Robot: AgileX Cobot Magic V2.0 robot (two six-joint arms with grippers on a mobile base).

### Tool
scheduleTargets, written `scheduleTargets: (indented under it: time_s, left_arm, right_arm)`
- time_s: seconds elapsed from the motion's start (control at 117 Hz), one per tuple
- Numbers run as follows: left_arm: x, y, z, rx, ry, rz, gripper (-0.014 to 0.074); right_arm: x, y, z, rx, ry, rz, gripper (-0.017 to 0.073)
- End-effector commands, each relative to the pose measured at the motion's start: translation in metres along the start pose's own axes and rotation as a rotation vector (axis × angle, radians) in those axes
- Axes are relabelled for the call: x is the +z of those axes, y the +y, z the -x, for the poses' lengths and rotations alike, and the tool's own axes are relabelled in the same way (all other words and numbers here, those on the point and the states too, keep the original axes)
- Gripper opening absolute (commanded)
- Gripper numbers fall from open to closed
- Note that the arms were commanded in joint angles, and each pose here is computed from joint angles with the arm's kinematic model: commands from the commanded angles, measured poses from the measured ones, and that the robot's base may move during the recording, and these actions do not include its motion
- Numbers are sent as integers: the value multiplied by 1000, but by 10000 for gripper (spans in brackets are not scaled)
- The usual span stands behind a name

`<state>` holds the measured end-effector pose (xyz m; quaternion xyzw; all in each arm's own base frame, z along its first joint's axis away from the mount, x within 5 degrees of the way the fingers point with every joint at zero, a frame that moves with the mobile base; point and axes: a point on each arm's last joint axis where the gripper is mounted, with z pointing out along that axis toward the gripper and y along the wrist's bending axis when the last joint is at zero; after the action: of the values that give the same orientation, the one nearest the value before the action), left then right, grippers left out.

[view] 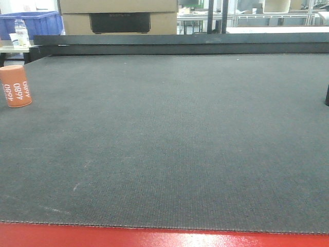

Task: Place cylindrical capacitor in blue bin on shelf
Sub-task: 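Move the right gripper toward the maroon capacitor, left toward orange cylinder, then close the right gripper around the maroon capacitor and lift it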

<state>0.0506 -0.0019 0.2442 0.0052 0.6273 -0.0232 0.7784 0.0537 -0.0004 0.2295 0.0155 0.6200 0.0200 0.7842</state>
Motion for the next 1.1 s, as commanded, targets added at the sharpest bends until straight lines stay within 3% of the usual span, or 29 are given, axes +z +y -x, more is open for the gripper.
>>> scheduleTargets:
  time_s: [0.0, 0.154, 0.265, 0.384, 0.504, 0.615, 0.717, 0.811, 1.093]
  left_arm:
    - [1, -1, 33, -10, -52, -7, -111]
    - [18, -2, 90, 39, -2, -2, -95]
    - [44, -2, 118, 66, 68, 4, 26]
    - [78, -3, 140, 66, 104, 3, 218]
    - [104, -6, 139, 74, 135, -24, 362]
    - [125, -12, 130, 75, 150, -67, 464]
    - [143, -16, 115, 73, 209, -85, 550]
    - [156, -17, 103, 58, 258, -85, 603]
    - [169, -19, 94, 53, 251, -89, 601]
  right_arm:
    - [0, 1, 24, 18, -77, 1, -168]
    - [-4, 5, 86, 21, -121, 21, -168]
    - [12, 8, 119, 19, -91, 24, -122]
    - [42, 9, 147, 18, -56, 22, 71]
    - [80, 10, 157, 18, 18, 17, 295]
    - [115, 10, 149, 12, 108, 12, 465]
    - [139, 9, 134, 11, 170, 5, 553]
    - [157, 9, 118, 11, 236, 0, 554]
    - [212, 5, 41, -21, 493, -12, 549]
